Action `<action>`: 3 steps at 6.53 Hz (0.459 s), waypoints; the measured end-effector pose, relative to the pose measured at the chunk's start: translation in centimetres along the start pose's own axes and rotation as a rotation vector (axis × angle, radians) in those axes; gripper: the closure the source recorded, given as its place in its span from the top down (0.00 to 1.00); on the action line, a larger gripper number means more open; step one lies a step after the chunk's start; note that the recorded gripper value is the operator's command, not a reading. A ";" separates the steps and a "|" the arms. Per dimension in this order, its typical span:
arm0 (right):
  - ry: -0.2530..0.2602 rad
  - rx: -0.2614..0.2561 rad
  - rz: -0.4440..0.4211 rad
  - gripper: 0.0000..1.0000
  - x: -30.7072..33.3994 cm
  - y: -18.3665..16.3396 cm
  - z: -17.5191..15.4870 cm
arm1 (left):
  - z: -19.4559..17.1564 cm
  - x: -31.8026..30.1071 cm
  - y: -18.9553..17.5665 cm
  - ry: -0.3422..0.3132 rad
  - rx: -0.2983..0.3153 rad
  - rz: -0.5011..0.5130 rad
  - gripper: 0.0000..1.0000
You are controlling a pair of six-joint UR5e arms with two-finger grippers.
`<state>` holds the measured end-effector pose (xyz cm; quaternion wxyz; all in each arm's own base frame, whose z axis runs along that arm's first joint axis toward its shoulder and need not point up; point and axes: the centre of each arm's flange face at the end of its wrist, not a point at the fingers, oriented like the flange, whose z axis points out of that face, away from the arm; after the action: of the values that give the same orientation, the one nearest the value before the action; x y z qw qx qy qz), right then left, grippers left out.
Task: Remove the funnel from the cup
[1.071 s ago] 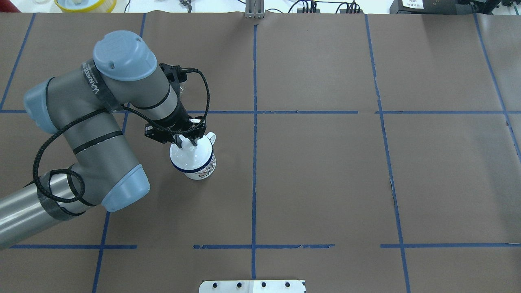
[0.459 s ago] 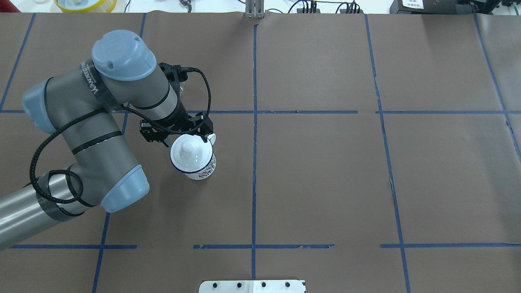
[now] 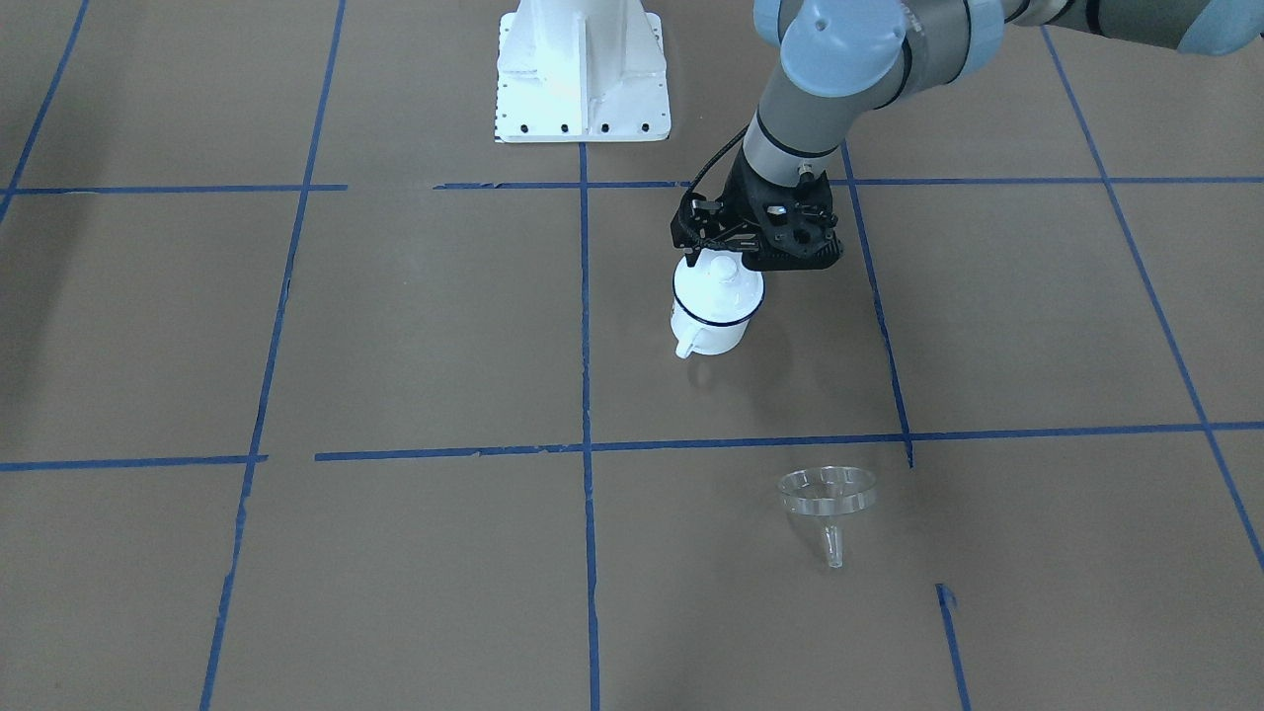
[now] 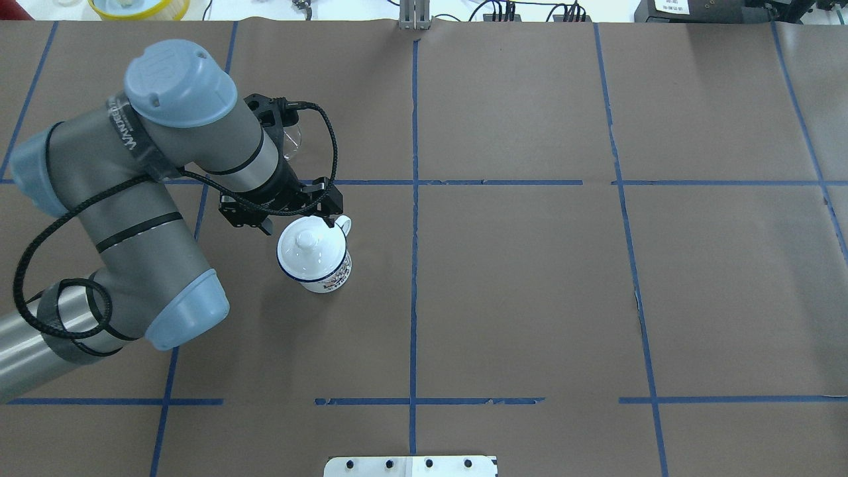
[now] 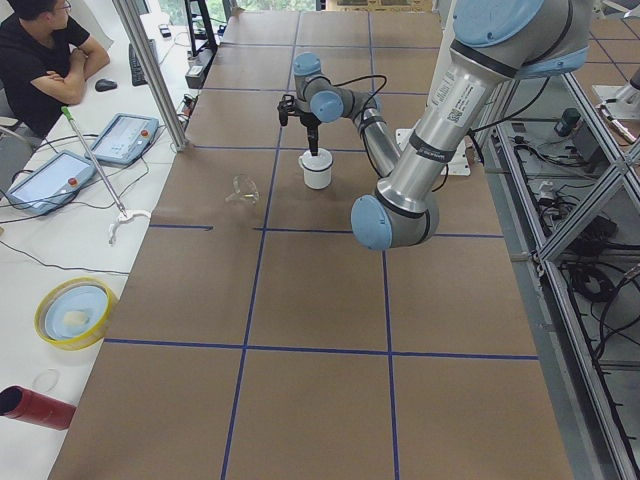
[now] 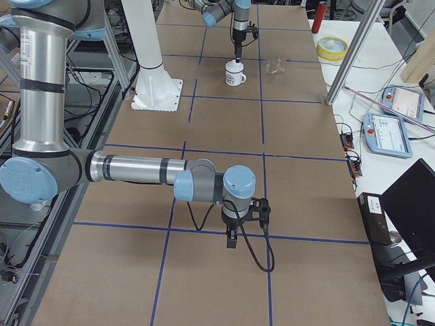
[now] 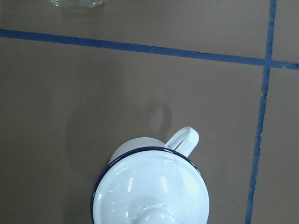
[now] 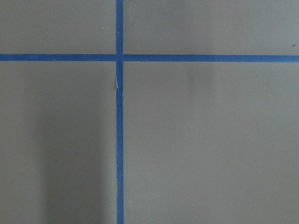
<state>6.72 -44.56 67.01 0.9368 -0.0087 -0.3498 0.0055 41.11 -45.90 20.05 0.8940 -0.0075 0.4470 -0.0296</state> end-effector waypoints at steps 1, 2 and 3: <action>0.000 0.000 0.000 1.00 0.0 0.0 0.0 | -2.9 -1.6 -1.6 0.015 0.049 0.035 1.00; 0.000 0.000 0.000 1.00 0.0 0.0 0.0 | -7.4 -4.7 -4.4 0.023 0.129 0.061 1.00; 0.000 -0.001 0.001 1.00 0.0 0.0 0.0 | -10.7 -8.3 -6.7 0.006 0.189 0.098 1.00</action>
<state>6.72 -44.54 67.04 0.9368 -0.0090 -0.3498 0.0057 27.30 -51.94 20.54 0.8897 0.0987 0.4448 -0.0281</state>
